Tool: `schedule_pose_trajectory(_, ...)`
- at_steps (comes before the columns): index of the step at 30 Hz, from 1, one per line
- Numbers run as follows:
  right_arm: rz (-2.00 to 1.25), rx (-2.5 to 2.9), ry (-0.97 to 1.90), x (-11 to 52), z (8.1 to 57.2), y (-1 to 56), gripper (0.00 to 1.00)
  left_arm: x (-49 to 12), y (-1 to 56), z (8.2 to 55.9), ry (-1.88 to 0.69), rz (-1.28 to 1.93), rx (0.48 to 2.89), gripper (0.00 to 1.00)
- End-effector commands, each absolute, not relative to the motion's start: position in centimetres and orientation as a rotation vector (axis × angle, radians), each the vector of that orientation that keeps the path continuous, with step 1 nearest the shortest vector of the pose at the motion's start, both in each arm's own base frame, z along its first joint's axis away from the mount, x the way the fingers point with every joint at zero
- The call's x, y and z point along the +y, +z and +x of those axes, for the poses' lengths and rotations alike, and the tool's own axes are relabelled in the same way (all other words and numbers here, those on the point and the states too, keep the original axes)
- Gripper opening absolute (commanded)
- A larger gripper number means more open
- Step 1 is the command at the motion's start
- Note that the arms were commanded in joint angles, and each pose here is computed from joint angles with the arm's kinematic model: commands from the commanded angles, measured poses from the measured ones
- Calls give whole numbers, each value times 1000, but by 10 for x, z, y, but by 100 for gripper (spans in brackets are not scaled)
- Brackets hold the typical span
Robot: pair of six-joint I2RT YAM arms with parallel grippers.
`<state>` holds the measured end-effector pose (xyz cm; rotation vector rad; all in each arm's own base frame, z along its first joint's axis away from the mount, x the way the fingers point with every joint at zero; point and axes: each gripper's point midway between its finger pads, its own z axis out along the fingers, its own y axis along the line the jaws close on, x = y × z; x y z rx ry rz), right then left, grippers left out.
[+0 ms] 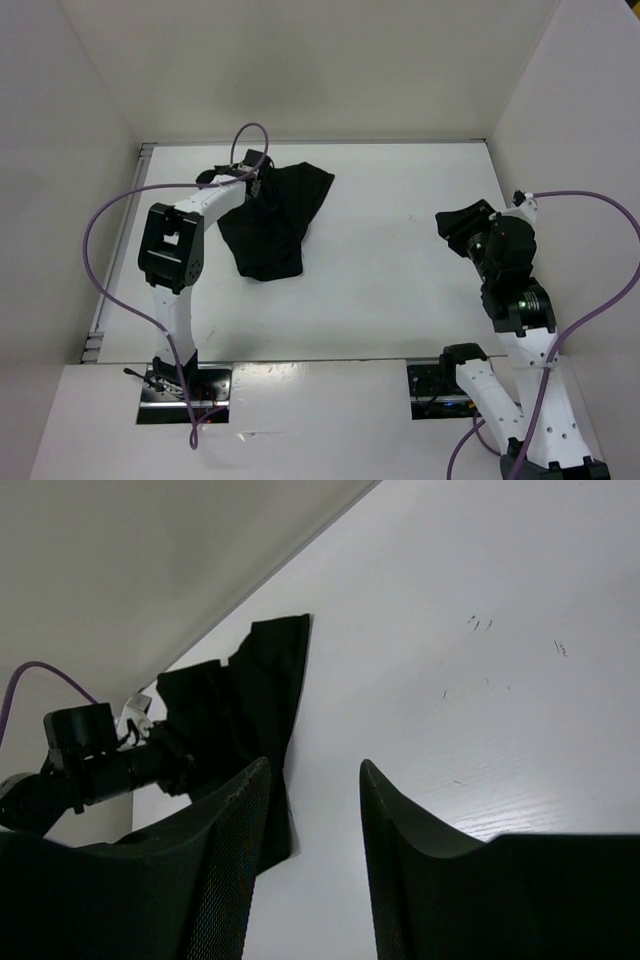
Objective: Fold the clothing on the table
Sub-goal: Move the skirt to the center of the board
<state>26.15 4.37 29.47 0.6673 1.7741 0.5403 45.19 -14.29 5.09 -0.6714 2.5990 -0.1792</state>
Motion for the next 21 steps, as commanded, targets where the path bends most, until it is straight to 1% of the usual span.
schedule_pose_trajectory(1, 671, 1790, 498, 38, 264, 289, 47, -148, 28, 442, -201, -667, 2666, 20)
schedule_pose_trajectory(2, 666, 1794, 507, 40, 264, 289, 47, -150, 23, 440, -206, -654, 2686, 8)
schedule_pose_trajectory(3, 666, 1794, 507, 40, 264, 289, 47, -152, 24, 441, -225, -651, 2682, 0)
schedule_pose_trajectory(4, 666, 1794, 507, 40, 264, 289, 47, -158, 29, 440, -244, -608, 2685, 0)
schedule_pose_trajectory(5, 666, 1794, 507, 40, 264, 289, 47, -169, 50, 448, -311, -579, 2644, 0)
schedule_pose_trajectory(7, 668, 1803, 504, 40, 264, 285, 47, -196, 76, 446, -404, -452, 2624, 0)
schedule_pose_trajectory(10, 668, 1818, 525, 44, 266, 280, 47, -264, 155, 443, -671, -201, 2514, 0)
schedule_pose_trajectory(11, 672, 1828, 521, 44, 268, 277, 47, -281, 172, 434, -720, -109, 2510, 0)
schedule_pose_trajectory(12, 683, 1825, 529, 44, 269, 276, 47, -305, 196, 422, -837, -3, 2491, 0)
schedule_pose_trajectory(13, 683, 1825, 529, 44, 269, 276, 47, -337, 242, 414, -943, 116, 2401, 0)
schedule_pose_trajectory(14, 692, 1823, 535, 45, 269, 276, 47, -352, 260, 406, -1013, 200, 2370, 0)
schedule_pose_trajectory(15, 688, 1813, 539, 45, 271, 278, 47, -374, 285, 382, -1173, 318, 2332, 0)
schedule_pose_trajectory(16, 688, 1812, 539, 45, 271, 278, 47, -381, 318, 380, -1250, 376, 2233, 0)
schedule_pose_trajectory(18, 708, 1815, 536, 43, 273, 274, 47, -386, 355, 361, -1379, 471, 2142, 0)
schedule_pose_trajectory(20, 718, 1812, 543, 43, 274, 274, 47, -376, 385, 353, -1401, 494, 2064, 0)
schedule_pose_trajectory(21, 727, 1811, 548, 43, 272, 272, 47, -365, 389, 359, -1381, 480, 2043, 0)
